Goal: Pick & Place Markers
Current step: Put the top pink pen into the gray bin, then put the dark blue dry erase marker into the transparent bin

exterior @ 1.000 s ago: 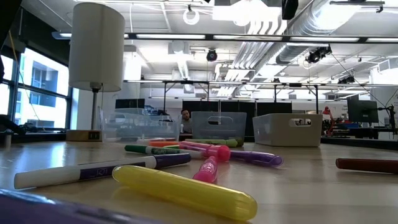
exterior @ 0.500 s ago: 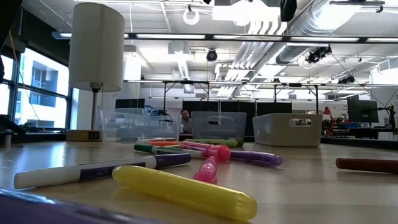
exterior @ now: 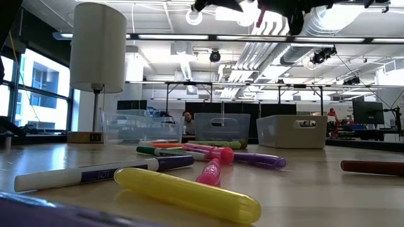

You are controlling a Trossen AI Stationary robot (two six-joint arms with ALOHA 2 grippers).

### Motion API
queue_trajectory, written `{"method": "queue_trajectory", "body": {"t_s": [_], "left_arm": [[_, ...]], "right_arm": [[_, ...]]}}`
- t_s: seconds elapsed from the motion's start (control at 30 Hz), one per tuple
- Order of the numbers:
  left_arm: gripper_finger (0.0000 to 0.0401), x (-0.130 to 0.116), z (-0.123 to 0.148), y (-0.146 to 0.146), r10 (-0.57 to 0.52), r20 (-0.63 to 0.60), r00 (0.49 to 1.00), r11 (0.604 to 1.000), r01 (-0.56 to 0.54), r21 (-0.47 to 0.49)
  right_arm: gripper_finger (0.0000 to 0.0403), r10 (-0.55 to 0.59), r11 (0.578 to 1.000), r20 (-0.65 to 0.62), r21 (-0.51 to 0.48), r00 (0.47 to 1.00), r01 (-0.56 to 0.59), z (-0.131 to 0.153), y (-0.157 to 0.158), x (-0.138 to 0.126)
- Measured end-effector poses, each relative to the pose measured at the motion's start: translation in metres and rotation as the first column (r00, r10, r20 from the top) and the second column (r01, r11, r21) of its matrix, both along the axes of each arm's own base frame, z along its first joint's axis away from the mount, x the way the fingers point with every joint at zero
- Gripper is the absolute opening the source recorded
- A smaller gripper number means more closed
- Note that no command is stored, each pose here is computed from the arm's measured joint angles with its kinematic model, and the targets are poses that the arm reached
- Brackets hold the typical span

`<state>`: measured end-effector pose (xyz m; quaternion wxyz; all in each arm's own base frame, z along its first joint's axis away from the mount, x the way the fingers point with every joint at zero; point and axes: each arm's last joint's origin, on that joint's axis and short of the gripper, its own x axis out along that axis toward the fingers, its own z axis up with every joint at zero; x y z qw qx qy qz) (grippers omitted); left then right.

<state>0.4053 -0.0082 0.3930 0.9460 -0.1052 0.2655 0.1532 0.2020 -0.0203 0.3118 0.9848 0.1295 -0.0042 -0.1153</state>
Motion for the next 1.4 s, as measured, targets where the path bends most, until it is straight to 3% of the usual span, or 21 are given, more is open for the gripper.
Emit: {"method": "queue_trajectory", "body": {"t_s": [0.13,0.23,0.3,0.4,0.47,0.6,0.83,0.93,1.1,1.23,1.4], "left_arm": [[0.0169,-0.016,-0.006,0.000,0.020,-0.149,0.989,1.000,-0.021,-0.011],[0.0170,-0.020,-0.011,-0.007,0.014,-0.209,0.978,1.000,-0.008,0.027],[0.0170,-0.022,-0.018,-0.008,0.005,-0.244,0.970,0.999,0.002,0.032],[0.0170,-0.032,-0.020,-0.008,0.005,-0.242,0.970,1.000,0.001,0.024],[0.0170,-0.043,-0.022,-0.007,0.018,-0.246,0.969,1.000,-0.016,0.010],[0.0170,-0.061,-0.038,-0.009,0.050,-0.223,0.973,0.998,-0.058,-0.032],[0.0170,-0.110,-0.077,-0.019,0.089,-0.150,0.985,0.983,-0.111,-0.147],[0.0170,-0.130,-0.096,-0.026,0.100,-0.129,0.987,0.971,-0.125,-0.202],[0.0170,-0.166,-0.112,-0.036,0.084,-0.112,0.990,0.958,-0.111,-0.264],[0.0170,-0.185,-0.117,-0.040,0.056,-0.114,0.992,0.959,-0.085,-0.270],[0.0170,-0.191,-0.118,-0.039,0.049,-0.118,0.992,0.960,-0.080,-0.270]], "right_arm": [[0.0036,-0.132,0.989,-0.102,0.058,0.986,0.138,-0.005,-0.015,-0.007],[0.0031,-0.255,0.959,-0.243,0.057,0.936,0.276,-0.005,-0.032,-0.011],[0.0030,-0.332,0.932,-0.333,0.032,0.883,0.362,-0.004,-0.045,-0.012],[0.0030,-0.421,0.873,-0.501,0.004,0.756,0.488,-0.016,-0.075,-0.012],[0.0030,-0.392,0.842,-0.619,0.057,0.681,0.536,-0.036,-0.096,-0.013],[0.0042,-0.269,0.800,-0.732,0.193,0.626,0.569,-0.073,-0.129,-0.012],[0.0068,-0.193,0.759,-0.814,0.230,0.548,0.609,-0.103,-0.146,-0.008],[0.0080,-0.200,0.743,-0.822,0.228,0.533,0.630,-0.104,-0.145,-0.008],[0.0102,-0.237,0.709,-0.799,0.246,0.552,0.661,-0.093,-0.141,-0.014],[0.0103,-0.259,0.701,-0.750,0.288,0.609,0.652,-0.075,-0.129,-0.019],[0.0065,-0.284,0.727,-0.646,0.337,0.708,0.599,-0.047,-0.099,-0.021]]}}
